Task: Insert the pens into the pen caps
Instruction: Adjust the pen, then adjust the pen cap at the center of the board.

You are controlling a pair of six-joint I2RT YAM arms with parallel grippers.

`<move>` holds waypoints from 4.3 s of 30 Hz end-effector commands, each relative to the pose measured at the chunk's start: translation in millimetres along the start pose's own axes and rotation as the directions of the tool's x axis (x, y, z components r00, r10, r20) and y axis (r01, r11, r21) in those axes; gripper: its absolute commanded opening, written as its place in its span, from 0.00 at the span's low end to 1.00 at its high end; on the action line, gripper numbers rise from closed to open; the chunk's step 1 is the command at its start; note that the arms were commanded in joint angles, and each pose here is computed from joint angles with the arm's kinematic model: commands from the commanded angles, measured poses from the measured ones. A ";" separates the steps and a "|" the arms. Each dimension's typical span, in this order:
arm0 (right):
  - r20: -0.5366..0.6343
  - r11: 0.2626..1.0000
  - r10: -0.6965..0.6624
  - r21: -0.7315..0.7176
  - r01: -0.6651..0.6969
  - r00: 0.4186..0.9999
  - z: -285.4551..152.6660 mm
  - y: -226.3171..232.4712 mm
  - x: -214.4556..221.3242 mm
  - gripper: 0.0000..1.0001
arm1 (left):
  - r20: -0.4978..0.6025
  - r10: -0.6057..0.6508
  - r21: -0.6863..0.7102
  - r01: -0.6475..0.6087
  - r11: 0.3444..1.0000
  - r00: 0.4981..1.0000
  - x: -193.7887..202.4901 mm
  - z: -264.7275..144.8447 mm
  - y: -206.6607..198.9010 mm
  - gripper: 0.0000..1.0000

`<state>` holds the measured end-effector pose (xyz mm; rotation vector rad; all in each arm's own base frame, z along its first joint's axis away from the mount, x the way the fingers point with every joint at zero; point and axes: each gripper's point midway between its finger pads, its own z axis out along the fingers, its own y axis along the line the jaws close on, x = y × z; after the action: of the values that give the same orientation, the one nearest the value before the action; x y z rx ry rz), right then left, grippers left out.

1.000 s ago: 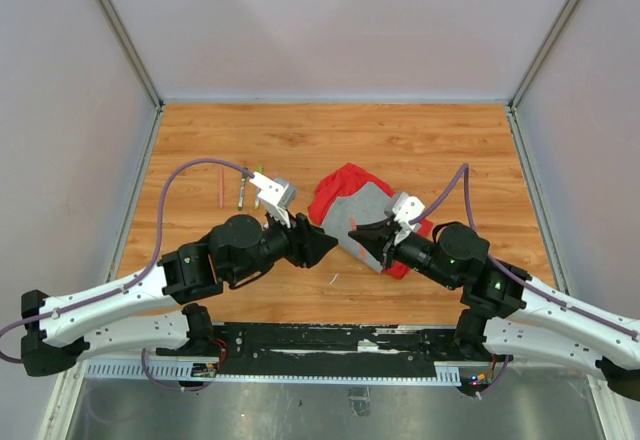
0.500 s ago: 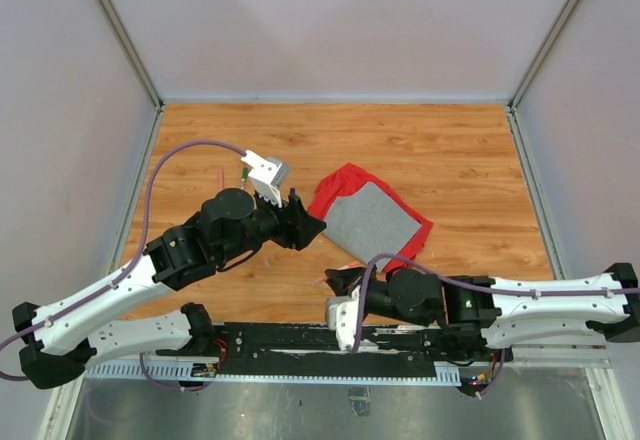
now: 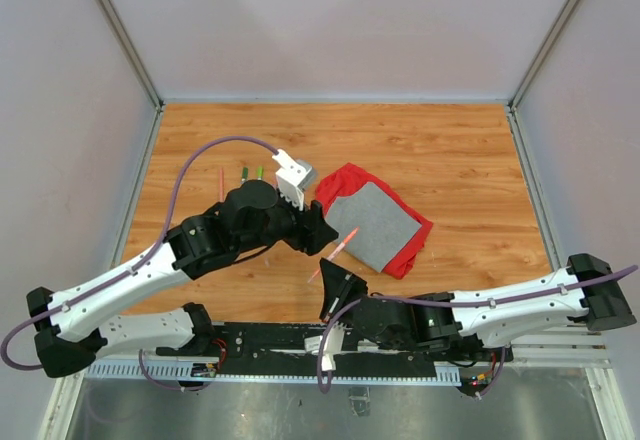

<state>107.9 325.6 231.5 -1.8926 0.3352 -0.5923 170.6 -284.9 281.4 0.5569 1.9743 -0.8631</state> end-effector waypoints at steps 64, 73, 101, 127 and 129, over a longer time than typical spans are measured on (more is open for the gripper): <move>0.071 -0.169 0.984 0.030 -0.985 -0.167 5.4 7.1 54.3 0.57 | 0.279 0.012 -0.455 0.121 0.882 0.960 -40.3 -100.7 106.5 0.00; -0.242 -0.539 0.795 0.139 -0.831 -0.557 71.5 56.4 46.2 0.59 | 0.403 0.017 -0.438 0.176 0.882 0.915 -37.2 -148.7 113.6 0.00; -0.621 -0.530 0.590 0.186 -0.828 -0.517 227.8 125.8 -44.7 0.46 | 0.490 0.000 -0.430 0.241 0.870 0.872 -20.9 -166.1 127.4 0.00; -0.718 -0.232 0.623 0.209 -0.950 -0.310 221.9 161.1 -36.2 0.05 | 0.500 0.002 -0.448 0.256 0.857 0.866 -20.2 -169.7 131.9 0.00; -0.704 -0.236 0.643 0.193 -0.953 -0.302 213.9 159.2 -32.2 0.01 | 0.500 0.004 -0.450 0.256 0.855 0.866 -20.1 -169.8 132.5 0.01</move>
<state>209.5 483.8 22.4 -0.9572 2.4643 0.2836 172.9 -75.1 309.6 -0.0745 1.6980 -0.4718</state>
